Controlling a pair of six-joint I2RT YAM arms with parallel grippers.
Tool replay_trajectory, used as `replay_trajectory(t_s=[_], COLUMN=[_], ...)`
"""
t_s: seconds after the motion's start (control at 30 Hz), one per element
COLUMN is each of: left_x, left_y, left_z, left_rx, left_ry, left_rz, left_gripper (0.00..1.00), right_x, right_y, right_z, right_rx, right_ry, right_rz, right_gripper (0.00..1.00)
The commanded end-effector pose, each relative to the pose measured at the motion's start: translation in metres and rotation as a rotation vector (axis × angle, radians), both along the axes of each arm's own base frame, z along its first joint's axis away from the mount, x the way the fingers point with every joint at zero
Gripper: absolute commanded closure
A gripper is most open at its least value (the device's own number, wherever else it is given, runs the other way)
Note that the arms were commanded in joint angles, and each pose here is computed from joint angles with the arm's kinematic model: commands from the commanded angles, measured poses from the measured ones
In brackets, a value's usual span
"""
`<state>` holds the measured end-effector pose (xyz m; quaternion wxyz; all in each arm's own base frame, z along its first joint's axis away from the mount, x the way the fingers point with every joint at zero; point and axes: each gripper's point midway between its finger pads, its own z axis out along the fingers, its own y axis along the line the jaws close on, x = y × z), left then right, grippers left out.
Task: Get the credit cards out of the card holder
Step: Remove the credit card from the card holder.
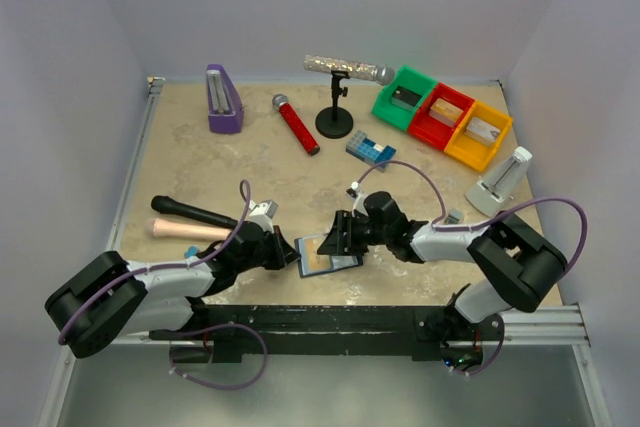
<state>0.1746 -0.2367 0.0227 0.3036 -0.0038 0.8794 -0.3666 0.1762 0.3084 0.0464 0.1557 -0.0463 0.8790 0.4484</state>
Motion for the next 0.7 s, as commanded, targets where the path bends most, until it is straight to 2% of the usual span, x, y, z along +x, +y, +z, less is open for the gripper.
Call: replay_trajectory(t_s=[0.0,0.67], left_x=[0.007,0.007], left_y=[-0.001,-0.003], left_z=[0.007,0.003], left_rx=[-0.021,-0.011], left_ry=[-0.037,-0.026], left_rz=[0.015,0.006], left_gripper=[1.00,1.00], right_x=[0.003,-0.004], right_y=[0.001,0.017], right_z=[-0.001,0.017], right_rx=[0.002,0.142], right_ry=[-0.020,-0.027], right_rz=[0.009,0.075], right_gripper=[0.44,0.45])
